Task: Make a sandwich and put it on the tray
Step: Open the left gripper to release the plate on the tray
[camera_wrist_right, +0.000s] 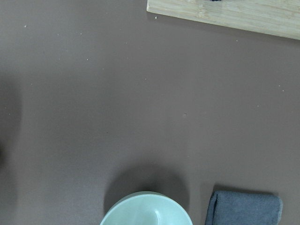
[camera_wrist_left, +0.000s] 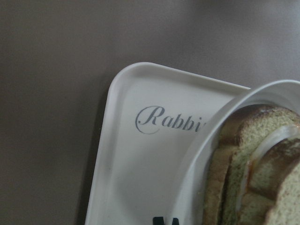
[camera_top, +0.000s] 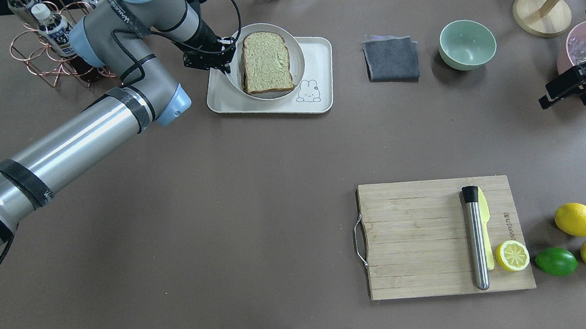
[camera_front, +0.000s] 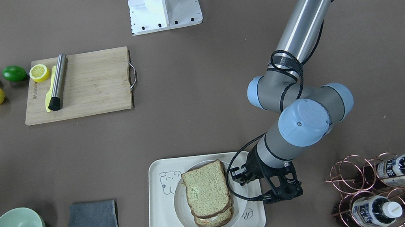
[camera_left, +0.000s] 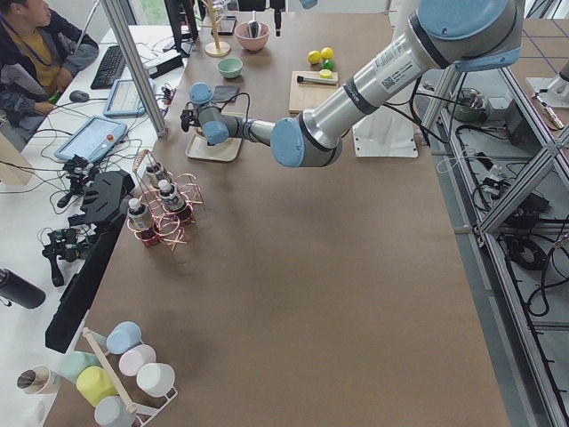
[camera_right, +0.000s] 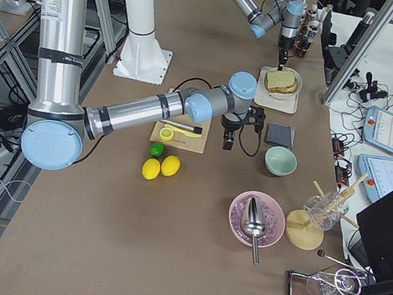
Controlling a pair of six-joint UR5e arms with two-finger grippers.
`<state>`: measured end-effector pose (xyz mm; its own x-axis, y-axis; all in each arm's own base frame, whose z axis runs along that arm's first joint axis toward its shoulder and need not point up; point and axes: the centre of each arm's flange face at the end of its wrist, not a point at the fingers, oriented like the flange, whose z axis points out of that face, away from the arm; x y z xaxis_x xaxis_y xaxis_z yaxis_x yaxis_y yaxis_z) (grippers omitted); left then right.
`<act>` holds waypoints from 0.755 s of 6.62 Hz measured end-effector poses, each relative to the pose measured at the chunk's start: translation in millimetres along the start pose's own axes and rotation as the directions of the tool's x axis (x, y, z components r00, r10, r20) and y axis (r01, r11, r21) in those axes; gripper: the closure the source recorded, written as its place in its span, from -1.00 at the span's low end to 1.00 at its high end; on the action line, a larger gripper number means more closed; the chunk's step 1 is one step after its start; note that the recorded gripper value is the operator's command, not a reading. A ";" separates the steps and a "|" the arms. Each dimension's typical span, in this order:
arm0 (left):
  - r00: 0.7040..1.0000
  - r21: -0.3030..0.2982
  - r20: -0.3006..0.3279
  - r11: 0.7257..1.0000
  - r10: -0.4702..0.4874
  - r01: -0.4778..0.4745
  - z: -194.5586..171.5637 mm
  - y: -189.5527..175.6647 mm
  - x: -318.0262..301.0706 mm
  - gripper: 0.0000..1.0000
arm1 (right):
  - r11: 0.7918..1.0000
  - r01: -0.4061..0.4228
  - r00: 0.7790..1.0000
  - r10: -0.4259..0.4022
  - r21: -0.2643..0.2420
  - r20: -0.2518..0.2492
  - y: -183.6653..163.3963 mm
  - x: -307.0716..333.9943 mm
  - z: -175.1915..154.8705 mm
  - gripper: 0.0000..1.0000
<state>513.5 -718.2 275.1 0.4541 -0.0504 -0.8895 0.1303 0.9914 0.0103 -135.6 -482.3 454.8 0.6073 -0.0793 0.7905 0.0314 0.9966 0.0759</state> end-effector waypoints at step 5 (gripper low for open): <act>1.000 0.030 -0.017 0.999 -0.010 0.010 -7.6 1.9 10.6 -0.57 | 1.000 0.004 1.000 -0.003 -0.002 0.011 0.2 -2.9 -2.1 -1.00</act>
<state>511.9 -715.9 262.2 0.4373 -0.0579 -0.8975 0.1614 0.9868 0.0150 -135.6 -481.8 451.2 0.5985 -0.0830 0.7968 0.0348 0.9964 0.0777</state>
